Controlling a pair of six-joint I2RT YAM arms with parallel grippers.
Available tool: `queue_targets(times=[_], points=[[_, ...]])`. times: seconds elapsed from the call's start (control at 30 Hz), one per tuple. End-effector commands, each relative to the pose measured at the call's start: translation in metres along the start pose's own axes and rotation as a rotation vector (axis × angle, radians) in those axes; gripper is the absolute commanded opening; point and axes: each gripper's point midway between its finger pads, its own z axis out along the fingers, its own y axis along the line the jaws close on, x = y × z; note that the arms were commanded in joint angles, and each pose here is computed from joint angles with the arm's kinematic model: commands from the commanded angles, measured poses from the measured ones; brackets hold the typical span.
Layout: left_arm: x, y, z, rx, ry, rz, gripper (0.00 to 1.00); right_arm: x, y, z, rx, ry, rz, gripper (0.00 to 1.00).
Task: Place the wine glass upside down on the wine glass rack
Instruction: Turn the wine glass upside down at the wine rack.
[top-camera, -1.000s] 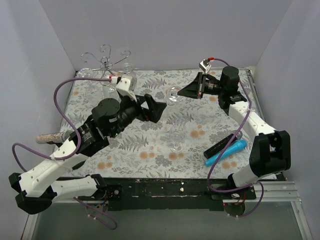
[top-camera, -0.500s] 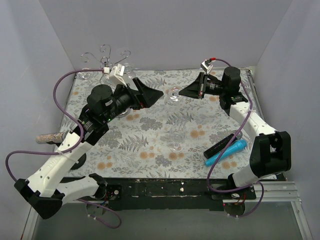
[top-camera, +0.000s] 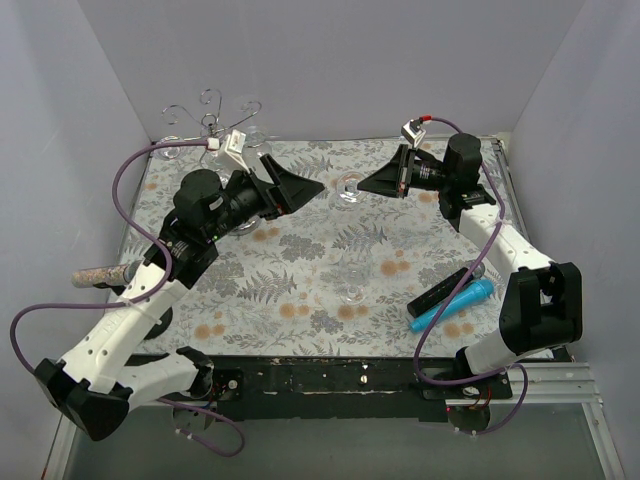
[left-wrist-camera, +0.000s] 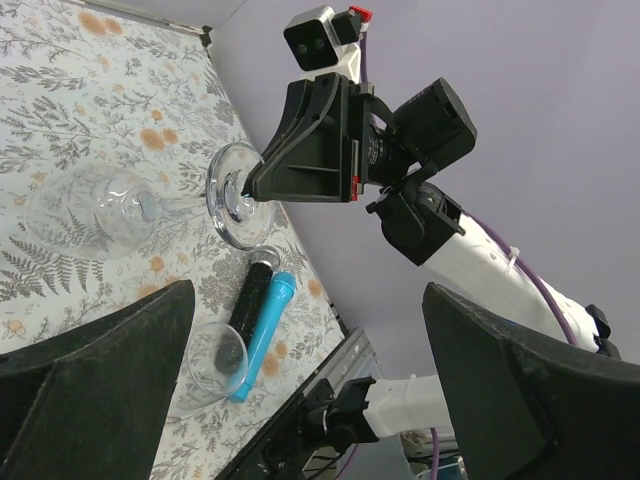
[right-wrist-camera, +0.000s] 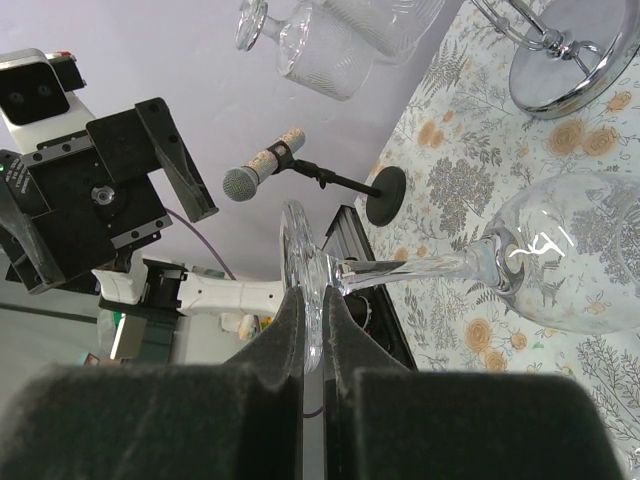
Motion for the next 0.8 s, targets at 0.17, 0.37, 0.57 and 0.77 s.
queue_targets(times=[0.17, 0.37, 0.57, 0.77], points=[[0.004, -0.003, -0.002, 0.044, 0.02, -0.001, 0.98, -0.002, 0.028, -0.008, -0.058, -0.02, -0.117, 0.01], [0.007, -0.002, 0.002, 0.053, 0.038, 0.0, 0.98, -0.001, 0.028, -0.008, -0.058, -0.02, -0.117, 0.01], [0.009, 0.001, 0.006, 0.056, 0.046, 0.002, 0.98, -0.001, 0.027, -0.008, -0.058, -0.021, -0.109, 0.01], [0.012, 0.003, 0.015, 0.068, 0.067, -0.004, 0.98, -0.001, 0.027, -0.008, -0.059, -0.023, -0.108, 0.01]])
